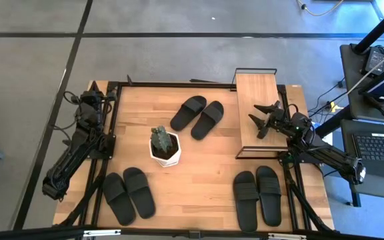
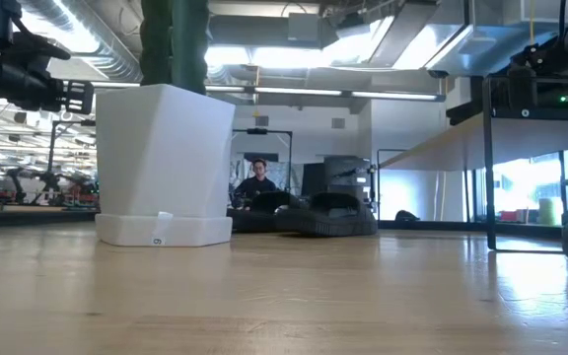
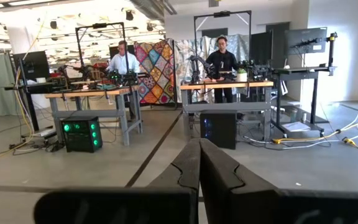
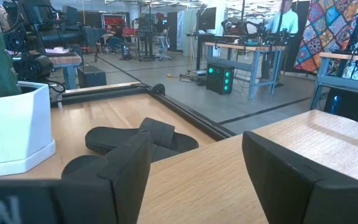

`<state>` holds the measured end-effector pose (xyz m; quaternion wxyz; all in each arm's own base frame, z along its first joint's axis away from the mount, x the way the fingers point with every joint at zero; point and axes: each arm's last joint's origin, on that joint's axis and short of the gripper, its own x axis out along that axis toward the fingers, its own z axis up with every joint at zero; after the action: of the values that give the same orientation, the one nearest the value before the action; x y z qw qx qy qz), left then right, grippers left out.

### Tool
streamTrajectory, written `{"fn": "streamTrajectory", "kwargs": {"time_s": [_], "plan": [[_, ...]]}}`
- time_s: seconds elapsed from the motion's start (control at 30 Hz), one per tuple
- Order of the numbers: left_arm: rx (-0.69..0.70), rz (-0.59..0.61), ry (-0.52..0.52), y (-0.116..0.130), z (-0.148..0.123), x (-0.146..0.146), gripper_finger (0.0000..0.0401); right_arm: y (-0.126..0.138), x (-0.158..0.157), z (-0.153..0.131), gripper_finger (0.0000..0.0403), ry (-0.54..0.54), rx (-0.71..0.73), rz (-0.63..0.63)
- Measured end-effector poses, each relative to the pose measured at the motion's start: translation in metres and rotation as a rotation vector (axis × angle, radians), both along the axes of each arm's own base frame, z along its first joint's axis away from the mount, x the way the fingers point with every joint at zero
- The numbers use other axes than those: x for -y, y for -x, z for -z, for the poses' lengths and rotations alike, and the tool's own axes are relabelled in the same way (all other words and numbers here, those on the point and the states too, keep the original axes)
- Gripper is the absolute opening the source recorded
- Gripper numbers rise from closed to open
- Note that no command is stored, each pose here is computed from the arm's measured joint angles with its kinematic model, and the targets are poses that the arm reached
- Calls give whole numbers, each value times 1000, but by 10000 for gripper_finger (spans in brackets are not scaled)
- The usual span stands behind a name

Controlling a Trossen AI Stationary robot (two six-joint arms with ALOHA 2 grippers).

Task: Pick and place slides into the shelf
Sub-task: Put the black slide on the shelf

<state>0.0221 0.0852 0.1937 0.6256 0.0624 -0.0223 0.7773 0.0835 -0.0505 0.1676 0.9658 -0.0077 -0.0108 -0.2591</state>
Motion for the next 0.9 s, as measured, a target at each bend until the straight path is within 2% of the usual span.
{"fn": "streamTrajectory", "kwargs": {"time_s": [0.23, 0.5, 0.67, 0.77, 0.9], "plan": [[0, 0, 0, 0, 0, 0, 0, 0, 0, -3, 251, 7, 30, -2], [0, 0, 0, 0, 0, 0, 0, 0, 0, -4, 251, -182, 150, -13], [0, 0, 0, 0, 0, 0, 0, 0, -1, -5, 251, -248, 200, -33], [0, 0, 0, 0, 0, 0, 0, 0, -1, -9, 251, -254, 248, -43], [0, 0, 0, 0, 0, 0, 0, 3, -3, -26, 251, -165, 377, -69]]}}
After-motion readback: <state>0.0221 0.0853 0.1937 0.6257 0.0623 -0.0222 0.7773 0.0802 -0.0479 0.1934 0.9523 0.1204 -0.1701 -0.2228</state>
